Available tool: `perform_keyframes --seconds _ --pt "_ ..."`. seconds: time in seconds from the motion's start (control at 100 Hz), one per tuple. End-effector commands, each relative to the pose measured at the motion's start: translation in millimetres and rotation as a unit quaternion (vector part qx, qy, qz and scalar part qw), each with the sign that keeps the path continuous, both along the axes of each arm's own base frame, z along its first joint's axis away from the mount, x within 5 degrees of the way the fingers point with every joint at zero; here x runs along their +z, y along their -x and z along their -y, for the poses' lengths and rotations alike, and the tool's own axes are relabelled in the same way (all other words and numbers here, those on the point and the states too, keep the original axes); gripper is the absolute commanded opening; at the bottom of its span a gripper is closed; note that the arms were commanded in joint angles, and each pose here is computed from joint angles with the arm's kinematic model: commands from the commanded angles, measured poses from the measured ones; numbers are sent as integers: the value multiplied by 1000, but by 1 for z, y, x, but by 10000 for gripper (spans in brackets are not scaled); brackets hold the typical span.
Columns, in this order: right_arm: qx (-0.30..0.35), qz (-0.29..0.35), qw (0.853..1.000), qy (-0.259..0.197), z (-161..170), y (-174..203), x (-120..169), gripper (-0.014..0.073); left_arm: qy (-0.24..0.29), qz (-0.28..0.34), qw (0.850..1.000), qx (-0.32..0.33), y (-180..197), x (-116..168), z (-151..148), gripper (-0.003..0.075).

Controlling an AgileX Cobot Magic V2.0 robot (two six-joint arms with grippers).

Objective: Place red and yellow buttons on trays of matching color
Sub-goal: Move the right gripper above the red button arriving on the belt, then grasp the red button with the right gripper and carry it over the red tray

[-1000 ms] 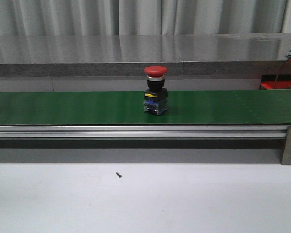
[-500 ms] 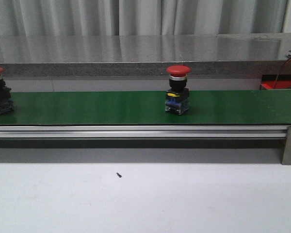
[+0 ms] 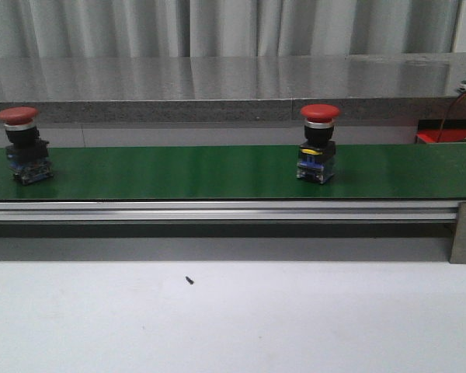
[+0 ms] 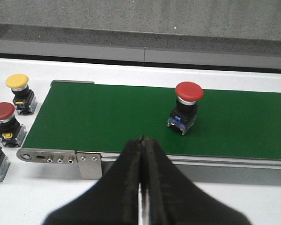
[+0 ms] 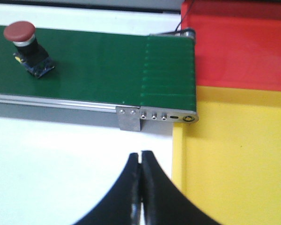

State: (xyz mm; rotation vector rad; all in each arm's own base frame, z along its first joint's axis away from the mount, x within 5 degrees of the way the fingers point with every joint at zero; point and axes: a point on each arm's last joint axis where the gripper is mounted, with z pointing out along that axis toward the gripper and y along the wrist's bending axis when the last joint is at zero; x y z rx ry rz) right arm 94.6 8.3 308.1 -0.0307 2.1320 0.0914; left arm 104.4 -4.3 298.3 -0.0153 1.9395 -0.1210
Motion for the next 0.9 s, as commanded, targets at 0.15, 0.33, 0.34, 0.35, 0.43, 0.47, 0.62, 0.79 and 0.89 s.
perform_keyframes --seconds 0.15,0.33,0.34,0.35,0.43,0.47,0.62,0.79,0.89 --pt "4 -46 998 -35 -8 -58 23 -90 8 48 999 13 -3 15 -2 -19" --pt "33 -84 996 -16 -13 -86 21 160 8 48 999 13 -3 15 -2 -19" --pt "33 -86 996 -16 -13 -88 20 197 8 48 999 13 -3 15 -2 -19" --pt "34 -86 996 -17 -13 -89 21 215 8 48 999 13 -3 15 -2 -19" --pt "35 -87 995 -31 -15 -98 20 452 8 48 999 13 -3 15 -2 -19" --pt "34 -85 995 -36 -16 -102 20 539 8 48 999 13 -3 15 -2 -19" --pt "34 -103 993 -41 -18 -120 19 615 8 48 999 13 -3 15 -2 -19" --pt "46 -113 992 -30 -20 -149 21 617 8 48 999 13 -3 15 -2 -19" --pt "59 -124 990 -23 -25 -167 20 617 8 48 999 13 -3 15 -2 -19"
